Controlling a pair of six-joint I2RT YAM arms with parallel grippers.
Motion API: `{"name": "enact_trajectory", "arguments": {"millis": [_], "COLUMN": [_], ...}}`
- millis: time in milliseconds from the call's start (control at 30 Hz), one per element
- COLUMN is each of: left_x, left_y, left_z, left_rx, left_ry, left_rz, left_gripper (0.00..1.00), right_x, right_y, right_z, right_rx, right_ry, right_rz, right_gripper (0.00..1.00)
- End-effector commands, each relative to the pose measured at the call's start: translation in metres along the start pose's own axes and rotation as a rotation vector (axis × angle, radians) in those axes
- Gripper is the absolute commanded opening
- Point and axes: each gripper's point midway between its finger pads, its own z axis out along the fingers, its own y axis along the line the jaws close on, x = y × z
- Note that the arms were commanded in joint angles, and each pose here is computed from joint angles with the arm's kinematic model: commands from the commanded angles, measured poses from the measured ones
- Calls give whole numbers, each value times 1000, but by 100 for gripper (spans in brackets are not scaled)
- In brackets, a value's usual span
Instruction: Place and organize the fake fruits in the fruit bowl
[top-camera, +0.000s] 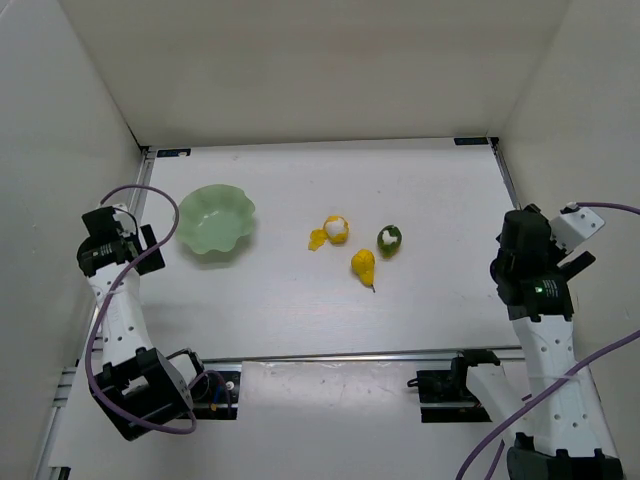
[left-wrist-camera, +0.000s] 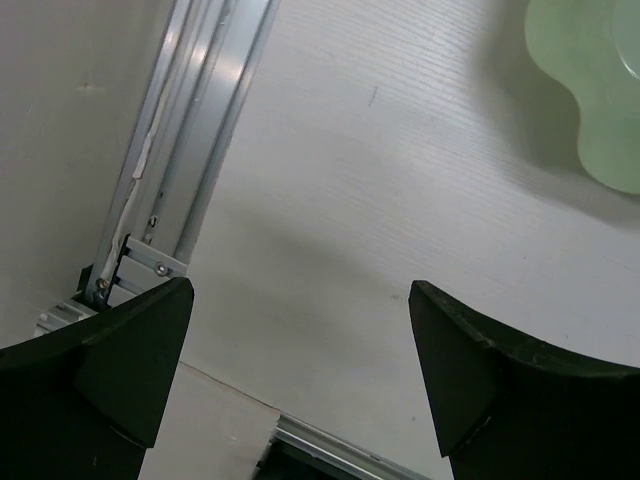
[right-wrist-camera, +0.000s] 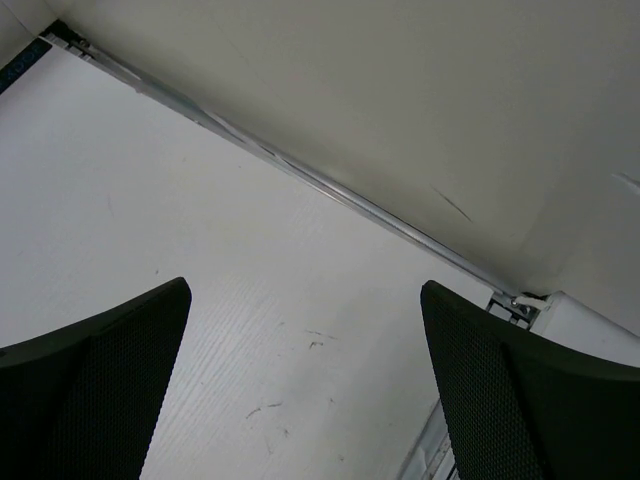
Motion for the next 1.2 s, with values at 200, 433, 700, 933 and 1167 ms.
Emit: {"name": "enact_trajectory", "arguments": {"millis": [200, 433, 700, 933, 1167], "left_x": [-53, -7, 108, 116, 121], "left_y": [-110, -272, -431, -527, -531], "left_z": [-64, -135, -168, -183, -122], "left_rx": [338, 531, 811, 1030, 979], "left_ry": [-215, -319, -465, -383, -237], "left_rz": [458, 1161, 1754, 1564, 1566], "left_gripper": [100, 100, 100, 100, 100], "right_x": [30, 85, 114, 130, 143], "right_y": [67, 137, 144, 125, 112], "right_z": [4, -5, -9, -10, -9], "right_rx": [-295, -524, -545, -524, -519], "right_ry": [167, 491, 584, 589, 597], "right_rz": [-197, -187, -147, -196, -247], "right_gripper": [100, 100, 100, 100, 100]}}
